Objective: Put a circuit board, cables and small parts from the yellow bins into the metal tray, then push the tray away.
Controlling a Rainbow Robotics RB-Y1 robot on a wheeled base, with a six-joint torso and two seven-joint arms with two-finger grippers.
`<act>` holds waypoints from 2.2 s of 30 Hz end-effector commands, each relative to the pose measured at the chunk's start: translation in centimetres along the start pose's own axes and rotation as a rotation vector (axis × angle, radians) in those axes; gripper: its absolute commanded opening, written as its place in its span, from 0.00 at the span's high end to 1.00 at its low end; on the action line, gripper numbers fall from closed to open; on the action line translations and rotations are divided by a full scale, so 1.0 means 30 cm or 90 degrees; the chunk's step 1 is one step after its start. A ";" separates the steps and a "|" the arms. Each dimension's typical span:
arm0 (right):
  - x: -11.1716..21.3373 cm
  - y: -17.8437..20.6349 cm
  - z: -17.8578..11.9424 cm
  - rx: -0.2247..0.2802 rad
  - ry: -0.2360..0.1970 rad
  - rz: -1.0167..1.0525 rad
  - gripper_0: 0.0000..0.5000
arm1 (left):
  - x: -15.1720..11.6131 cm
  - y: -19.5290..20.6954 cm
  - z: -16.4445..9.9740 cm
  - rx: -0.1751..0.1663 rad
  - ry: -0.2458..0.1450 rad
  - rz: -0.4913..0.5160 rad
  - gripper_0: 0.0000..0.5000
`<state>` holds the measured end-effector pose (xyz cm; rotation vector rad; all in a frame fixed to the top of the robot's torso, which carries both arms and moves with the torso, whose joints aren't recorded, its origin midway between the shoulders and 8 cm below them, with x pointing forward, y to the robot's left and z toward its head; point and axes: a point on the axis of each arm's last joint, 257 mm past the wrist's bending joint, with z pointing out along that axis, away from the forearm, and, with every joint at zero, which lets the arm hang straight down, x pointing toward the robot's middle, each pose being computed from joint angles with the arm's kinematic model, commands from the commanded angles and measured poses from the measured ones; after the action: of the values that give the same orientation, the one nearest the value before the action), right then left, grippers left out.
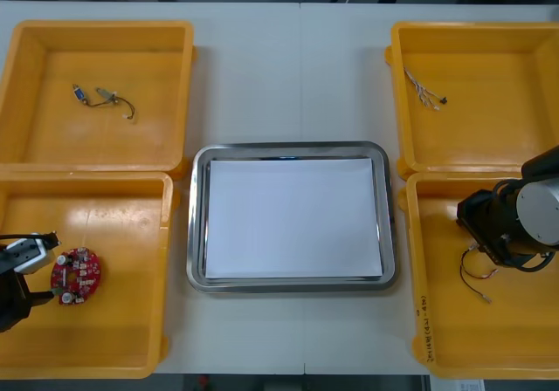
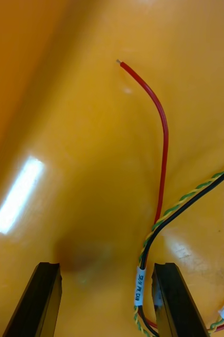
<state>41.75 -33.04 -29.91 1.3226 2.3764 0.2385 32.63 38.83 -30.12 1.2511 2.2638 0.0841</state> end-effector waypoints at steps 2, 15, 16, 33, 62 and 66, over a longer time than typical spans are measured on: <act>0.052 -0.023 0.023 -0.003 0.014 0.008 0.00 | 0.018 0.051 -0.019 -0.013 0.021 0.162 0.00; 0.078 -0.034 0.037 -0.017 0.018 0.011 0.00 | 0.033 0.049 -0.004 -0.011 0.028 0.180 0.00; 0.079 -0.034 0.038 -0.016 0.018 0.012 0.00 | 0.037 0.048 -0.002 -0.009 0.029 0.179 0.00; 0.095 -0.030 0.033 -0.022 0.016 0.012 1.00 | 0.005 0.059 0.033 -0.011 0.019 0.182 0.00; -0.051 -0.035 -0.393 -0.074 -0.030 -0.057 1.00 | -0.007 0.044 0.064 0.000 0.015 0.186 0.03; -0.067 -0.067 -0.440 -0.064 -0.024 -0.081 1.00 | -0.001 0.038 0.065 0.002 0.017 0.183 0.06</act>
<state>36.42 -32.77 -20.19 1.1713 2.3908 0.3616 33.97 38.65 -31.82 1.4851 2.1600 0.1510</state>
